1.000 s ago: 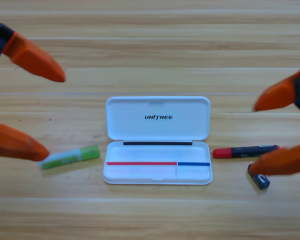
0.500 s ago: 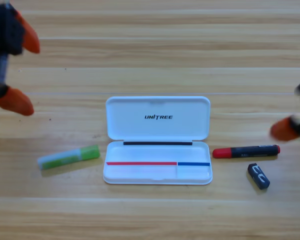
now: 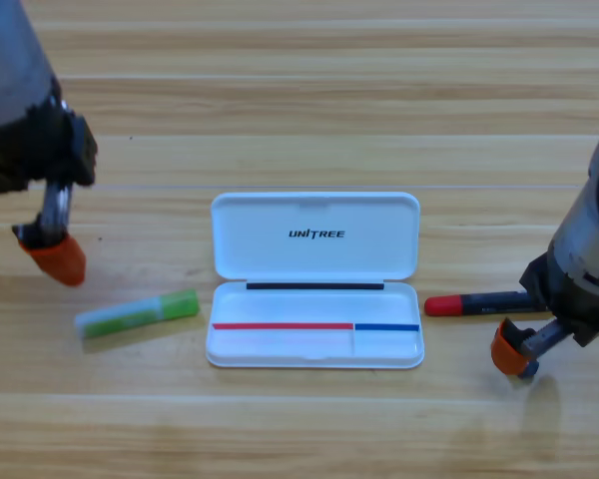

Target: Clean up eraser and pencils

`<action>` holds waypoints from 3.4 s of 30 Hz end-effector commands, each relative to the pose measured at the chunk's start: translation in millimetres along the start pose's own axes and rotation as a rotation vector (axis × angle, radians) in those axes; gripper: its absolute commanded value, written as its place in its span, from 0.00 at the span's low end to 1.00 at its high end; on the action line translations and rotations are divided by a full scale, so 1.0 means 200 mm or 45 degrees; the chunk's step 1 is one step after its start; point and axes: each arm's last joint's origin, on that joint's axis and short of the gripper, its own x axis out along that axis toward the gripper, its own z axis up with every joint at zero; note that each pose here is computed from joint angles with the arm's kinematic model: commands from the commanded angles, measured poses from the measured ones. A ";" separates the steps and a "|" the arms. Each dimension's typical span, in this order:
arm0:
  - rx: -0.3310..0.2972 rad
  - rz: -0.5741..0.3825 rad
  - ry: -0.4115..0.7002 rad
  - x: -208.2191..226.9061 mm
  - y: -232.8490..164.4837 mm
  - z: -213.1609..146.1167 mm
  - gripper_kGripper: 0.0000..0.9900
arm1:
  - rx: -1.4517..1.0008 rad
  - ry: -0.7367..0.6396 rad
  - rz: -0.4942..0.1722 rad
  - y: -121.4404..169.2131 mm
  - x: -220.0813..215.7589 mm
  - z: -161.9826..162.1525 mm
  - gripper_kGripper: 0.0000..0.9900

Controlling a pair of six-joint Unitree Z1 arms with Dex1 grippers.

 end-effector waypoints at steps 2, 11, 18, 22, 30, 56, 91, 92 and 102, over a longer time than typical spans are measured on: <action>-0.052 -0.150 0.084 0.24 0.04 0.03 0.99 | 0.117 0.101 -0.006 -0.07 0.21 0.06 0.93; -0.177 -0.175 0.106 0.43 0.15 0.02 0.99 | 0.153 0.133 0.037 -0.07 0.29 0.09 0.85; -0.252 -0.191 0.150 0.59 0.19 0.01 0.99 | 0.176 0.152 0.082 -0.05 0.34 0.10 0.82; -0.267 -0.205 0.168 0.65 0.19 0.01 1.00 | 0.186 0.157 0.098 -0.05 0.36 0.11 0.82; -0.281 -0.209 0.175 0.69 0.18 0.02 1.00 | 0.184 0.199 0.119 -0.06 0.42 0.10 0.01; -0.286 -0.192 0.159 0.77 0.15 0.00 1.00 | -1.292 0.000 0.269 0.21 0.06 0.46 0.00; -0.184 -0.239 0.080 0.91 0.09 -0.02 0.45 | -1.277 0.074 0.384 0.33 0.23 0.53 0.83; -0.165 -0.248 0.076 0.91 0.09 -0.02 0.35 | -1.276 0.069 0.377 0.33 0.22 0.53 0.84; -0.127 -0.146 0.018 0.73 0.10 -0.04 0.00 | -1.222 -0.045 0.321 0.12 -0.19 0.32 1.00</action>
